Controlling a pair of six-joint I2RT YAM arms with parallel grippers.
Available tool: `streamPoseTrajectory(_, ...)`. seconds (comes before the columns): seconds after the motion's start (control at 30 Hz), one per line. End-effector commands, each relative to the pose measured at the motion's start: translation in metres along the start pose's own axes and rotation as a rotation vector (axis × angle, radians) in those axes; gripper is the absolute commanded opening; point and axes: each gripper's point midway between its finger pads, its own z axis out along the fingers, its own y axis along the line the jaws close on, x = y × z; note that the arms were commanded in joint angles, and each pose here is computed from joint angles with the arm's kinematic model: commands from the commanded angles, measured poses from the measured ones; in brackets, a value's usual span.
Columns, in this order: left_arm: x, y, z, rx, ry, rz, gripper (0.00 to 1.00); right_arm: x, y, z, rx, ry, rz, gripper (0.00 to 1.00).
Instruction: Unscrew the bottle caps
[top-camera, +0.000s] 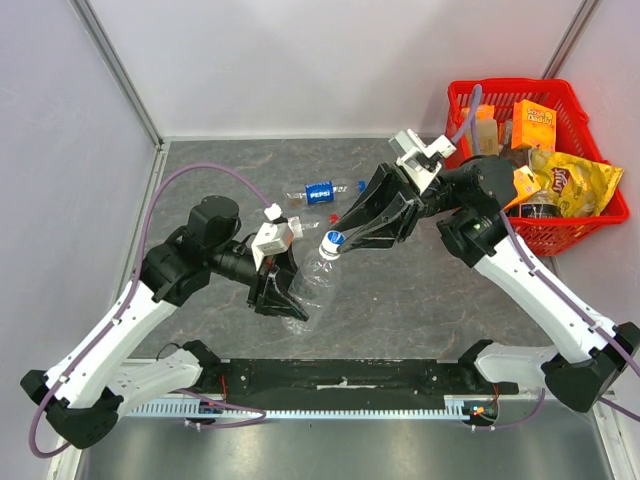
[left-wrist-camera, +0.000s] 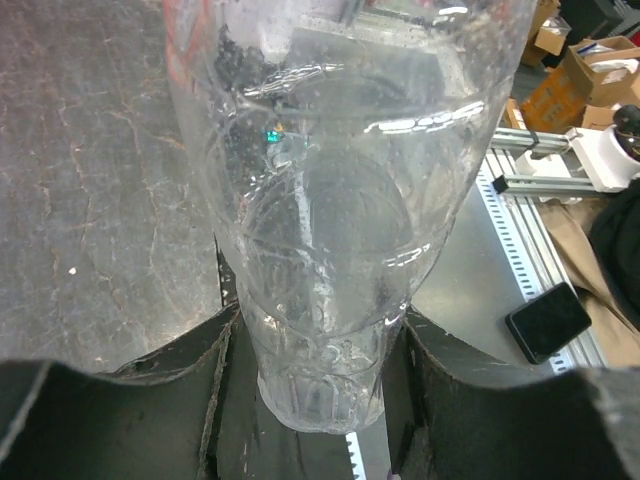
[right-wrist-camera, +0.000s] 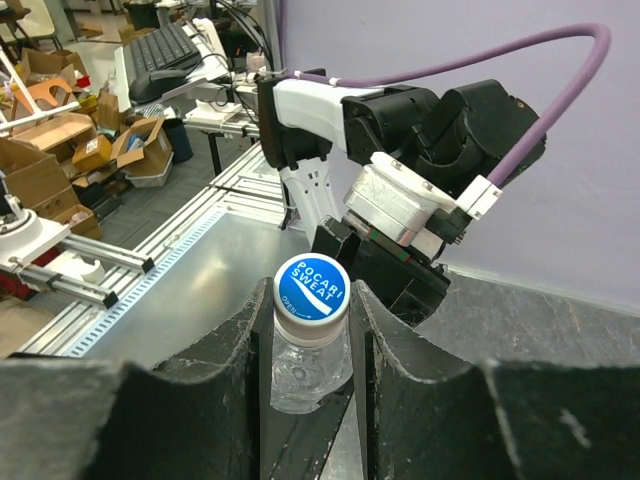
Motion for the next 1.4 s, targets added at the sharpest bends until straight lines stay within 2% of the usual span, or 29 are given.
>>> streamPoseTrajectory(0.0, -0.014, -0.023, -0.004, 0.106, -0.025, 0.059, 0.02, -0.017, 0.031, -0.002, -0.09, 0.027, -0.105, 0.0)
streamPoseTrajectory(0.37, -0.014, -0.034, -0.003, 0.203, -0.026, 0.036, 0.02, -0.019, 0.043, -0.004, -0.127, 0.046, -0.138, 0.0)
streamPoseTrajectory(0.9, -0.01, -0.037, -0.003, 0.226, -0.024, 0.034, 0.02, -0.025, 0.041, -0.005, -0.1, 0.025, -0.189, 0.0)
streamPoseTrajectory(1.07, -0.003, -0.033, -0.001, 0.221, -0.012, 0.01, 0.02, -0.039, 0.028, -0.009, 0.001, -0.017, -0.218, 0.0)
streamPoseTrajectory(1.37, 0.012, -0.014, 0.003, 0.133, 0.021, -0.023, 0.02, -0.054, -0.017, -0.026, 0.314, -0.085, -0.236, 0.0)
